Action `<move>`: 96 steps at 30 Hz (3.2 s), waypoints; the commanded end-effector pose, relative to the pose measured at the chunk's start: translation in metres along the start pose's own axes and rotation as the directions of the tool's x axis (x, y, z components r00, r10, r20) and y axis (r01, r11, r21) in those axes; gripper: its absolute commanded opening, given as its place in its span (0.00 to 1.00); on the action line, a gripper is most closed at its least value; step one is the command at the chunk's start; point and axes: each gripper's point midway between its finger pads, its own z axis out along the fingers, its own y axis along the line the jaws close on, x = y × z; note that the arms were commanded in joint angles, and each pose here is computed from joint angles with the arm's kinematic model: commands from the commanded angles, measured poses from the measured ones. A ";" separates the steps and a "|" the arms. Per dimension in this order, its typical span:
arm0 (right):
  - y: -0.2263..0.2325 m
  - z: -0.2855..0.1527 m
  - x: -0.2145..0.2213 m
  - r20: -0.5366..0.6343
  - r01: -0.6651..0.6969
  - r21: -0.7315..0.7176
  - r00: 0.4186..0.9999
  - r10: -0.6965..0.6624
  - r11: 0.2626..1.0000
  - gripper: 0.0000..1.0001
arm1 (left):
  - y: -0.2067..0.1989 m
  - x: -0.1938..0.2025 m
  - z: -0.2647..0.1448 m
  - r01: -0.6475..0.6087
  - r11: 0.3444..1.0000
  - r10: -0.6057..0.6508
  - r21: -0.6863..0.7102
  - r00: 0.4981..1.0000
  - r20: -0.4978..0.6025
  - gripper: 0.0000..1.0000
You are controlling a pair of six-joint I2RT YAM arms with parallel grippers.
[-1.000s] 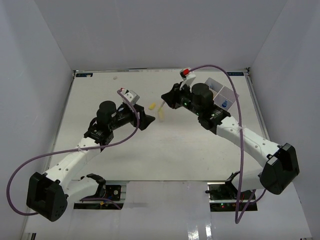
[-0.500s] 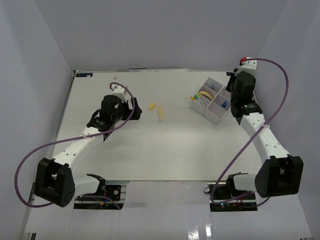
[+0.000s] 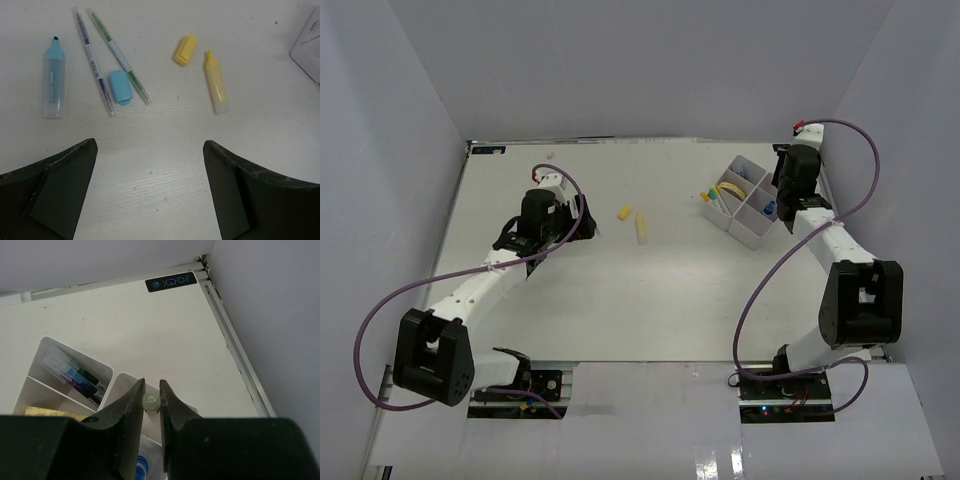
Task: Sort the stationery into containers
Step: Place the stationery in the storage box, then pick up the pen from the center of the board, then place the pen in the storage box.
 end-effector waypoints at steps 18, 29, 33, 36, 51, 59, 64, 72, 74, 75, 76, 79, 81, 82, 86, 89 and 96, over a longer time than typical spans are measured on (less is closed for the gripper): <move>0.015 -0.117 -0.068 0.163 -0.140 -0.309 0.967 0.197 0.941 0.87 | 0.005 0.005 0.019 0.112 0.990 -0.120 -0.084 0.987 -0.105 0.98; 0.044 -0.169 0.019 0.043 -0.212 -0.532 0.960 0.276 0.820 0.98 | 0.043 -0.012 0.059 0.141 0.940 -0.172 -0.312 0.982 -0.074 0.76; 0.047 -0.173 0.031 0.052 -0.183 -0.534 0.967 0.248 0.825 0.98 | 0.054 -0.020 0.080 0.147 0.919 -0.191 -0.366 0.978 -0.087 0.67; 0.051 -0.179 0.032 0.070 -0.158 -0.544 0.970 0.233 0.824 0.98 | 0.057 -0.019 0.098 0.144 0.914 -0.198 -0.378 0.974 -0.110 0.61; 0.057 -0.186 0.030 0.083 -0.130 -0.559 0.974 0.212 0.819 0.99 | 0.082 0.023 0.145 0.074 0.884 -0.203 -0.461 0.950 -0.236 0.52; 0.057 -0.187 0.031 0.076 -0.127 -0.559 0.976 0.203 0.819 1.00 | 0.080 0.012 0.141 0.060 0.891 -0.179 -0.450 0.957 -0.226 0.17; 0.061 -0.192 0.029 0.074 -0.108 -0.587 0.980 0.186 0.802 1.00 | 0.061 -0.024 0.119 0.037 0.927 -0.105 -0.372 0.981 -0.165 0.05; 0.097 -0.223 0.008 -0.014 -0.129 -0.760 0.983 0.182 0.637 0.93 | -0.046 -0.088 0.021 -0.181 0.978 0.170 0.105 0.980 0.105 0.03; 0.107 -0.231 0.001 -0.032 -0.139 -0.786 0.982 0.185 0.603 0.91 | -0.069 -0.088 -0.003 -0.240 0.947 0.205 0.215 0.964 0.171 0.04; 0.117 -0.239 -0.007 -0.036 -0.141 -0.806 0.981 0.190 0.575 0.91 | -0.084 -0.085 -0.024 -0.279 0.913 0.220 0.296 0.951 0.219 0.05; 0.122 -0.242 -0.012 -0.033 -0.141 -0.813 0.980 0.197 0.565 0.91 | -0.094 -0.081 -0.034 -0.332 0.879 0.256 0.343 0.934 0.248 0.05; 0.151 -0.260 -0.028 -0.040 -0.137 -0.857 0.979 0.200 0.497 0.91 | -0.115 -0.061 -0.064 -0.413 0.780 0.286 0.470 0.903 0.319 0.08; 0.174 -0.277 -0.033 -0.055 -0.134 -0.889 0.981 0.187 0.439 0.91 | -0.121 -0.058 -0.076 -0.459 0.740 0.300 0.492 0.880 0.369 0.08; 0.185 -0.278 -0.039 -0.066 -0.142 -0.893 0.980 0.188 0.428 0.91 | -0.123 -0.047 -0.079 -0.461 0.722 0.303 0.516 0.881 0.364 0.09; 0.228 -0.301 -0.054 -0.095 -0.151 -0.931 0.979 0.181 0.332 0.88 | -0.127 -0.040 -0.097 -0.485 0.683 0.297 0.545 0.867 0.400 0.10; 0.254 -0.309 -0.064 -0.107 -0.155 -0.942 0.979 0.174 0.297 0.87 | -0.128 -0.035 -0.103 -0.485 0.673 0.282 0.558 0.866 0.413 0.10; 0.311 -0.309 -0.060 -0.154 -0.188 -0.949 0.977 0.150 0.252 0.83 | -0.131 -0.027 -0.114 -0.467 0.654 0.229 0.595 0.872 0.433 0.11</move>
